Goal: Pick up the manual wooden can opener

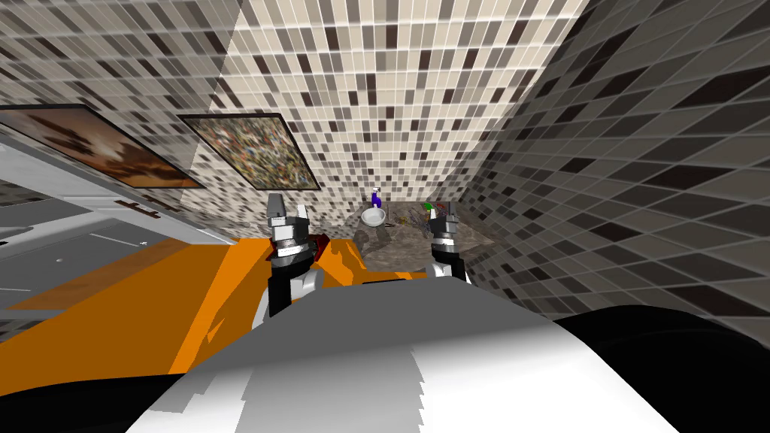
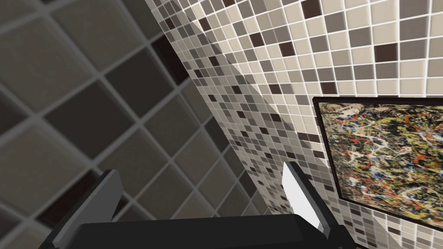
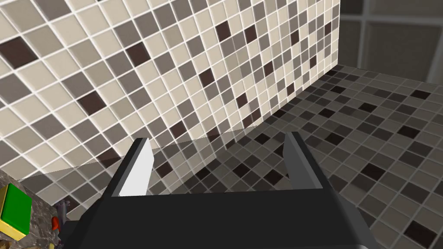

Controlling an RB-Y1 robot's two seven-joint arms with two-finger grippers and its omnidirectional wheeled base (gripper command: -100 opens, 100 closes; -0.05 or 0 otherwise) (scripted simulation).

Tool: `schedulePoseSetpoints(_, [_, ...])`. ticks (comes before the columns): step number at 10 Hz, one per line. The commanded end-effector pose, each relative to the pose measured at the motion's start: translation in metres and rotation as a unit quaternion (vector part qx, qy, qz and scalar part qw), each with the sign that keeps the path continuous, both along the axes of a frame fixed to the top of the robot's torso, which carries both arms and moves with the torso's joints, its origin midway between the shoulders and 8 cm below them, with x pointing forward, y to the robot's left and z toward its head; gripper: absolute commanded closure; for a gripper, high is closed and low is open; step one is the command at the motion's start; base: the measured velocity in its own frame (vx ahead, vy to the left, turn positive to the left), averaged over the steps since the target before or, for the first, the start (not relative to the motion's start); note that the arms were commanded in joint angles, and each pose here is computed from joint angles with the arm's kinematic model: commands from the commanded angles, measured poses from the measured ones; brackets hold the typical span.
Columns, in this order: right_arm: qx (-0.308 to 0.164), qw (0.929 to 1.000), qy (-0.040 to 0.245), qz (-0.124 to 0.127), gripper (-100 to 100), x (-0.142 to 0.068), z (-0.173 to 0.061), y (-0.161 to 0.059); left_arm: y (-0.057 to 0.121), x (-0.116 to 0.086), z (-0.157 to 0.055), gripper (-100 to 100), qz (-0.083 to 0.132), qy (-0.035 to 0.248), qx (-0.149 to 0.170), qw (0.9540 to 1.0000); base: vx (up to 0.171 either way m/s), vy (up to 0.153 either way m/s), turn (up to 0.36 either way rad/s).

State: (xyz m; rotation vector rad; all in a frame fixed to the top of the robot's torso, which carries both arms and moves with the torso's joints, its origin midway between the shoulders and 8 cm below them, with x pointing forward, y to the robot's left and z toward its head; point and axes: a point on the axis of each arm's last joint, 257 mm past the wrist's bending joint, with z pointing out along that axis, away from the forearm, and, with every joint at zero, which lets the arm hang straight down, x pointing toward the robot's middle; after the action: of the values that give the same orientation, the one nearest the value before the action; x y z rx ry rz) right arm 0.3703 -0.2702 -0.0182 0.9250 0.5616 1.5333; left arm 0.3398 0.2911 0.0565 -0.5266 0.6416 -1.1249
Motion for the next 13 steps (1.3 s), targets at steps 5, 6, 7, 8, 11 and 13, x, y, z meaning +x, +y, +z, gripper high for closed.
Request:
schedulePoseSetpoints(5, [-0.085,0.9960,0.015,0.024,-100,0.006,-0.013,0.015,0.000,0.000,0.000,0,0.000,0.000,0.000,1.0000,-0.007,0.025,-0.006])
schedulePoseSetpoints(6, [-0.113,0.9930,0.018,0.029,-100,0.008,-0.019,0.020,0.000,0.000,0.000,0,0.000,0.000,0.000,1.0000,-0.007,0.032,-0.010])
schedulePoseSetpoints(7, [-0.140,0.9894,0.021,0.032,-100,0.010,-0.025,0.024,0.000,0.000,0.000,0,0.000,0.000,0.000,1.0000,-0.015,0.059,-0.020])
schedulePoseSetpoints(8, [-0.148,0.9881,0.022,0.036,-100,0.010,-0.026,0.025,0.000,0.000,0.000,0,0.000,0.000,0.000,1.0000,-0.007,0.048,-0.013])
schedulePoseSetpoints(11, [-0.217,0.9747,0.025,0.045,-100,0.014,-0.041,0.033,0.000,0.000,0.000,0,0.000,0.000,0.000,1.0000,-0.011,0.053,-0.022])
schedulePoseSetpoints(13, [-0.284,0.9573,0.023,0.051,-100,0.017,-0.057,0.040,0.000,0.000,0.000,0,0.000,0.000,0.000,1.0000,-0.023,0.069,-0.035])
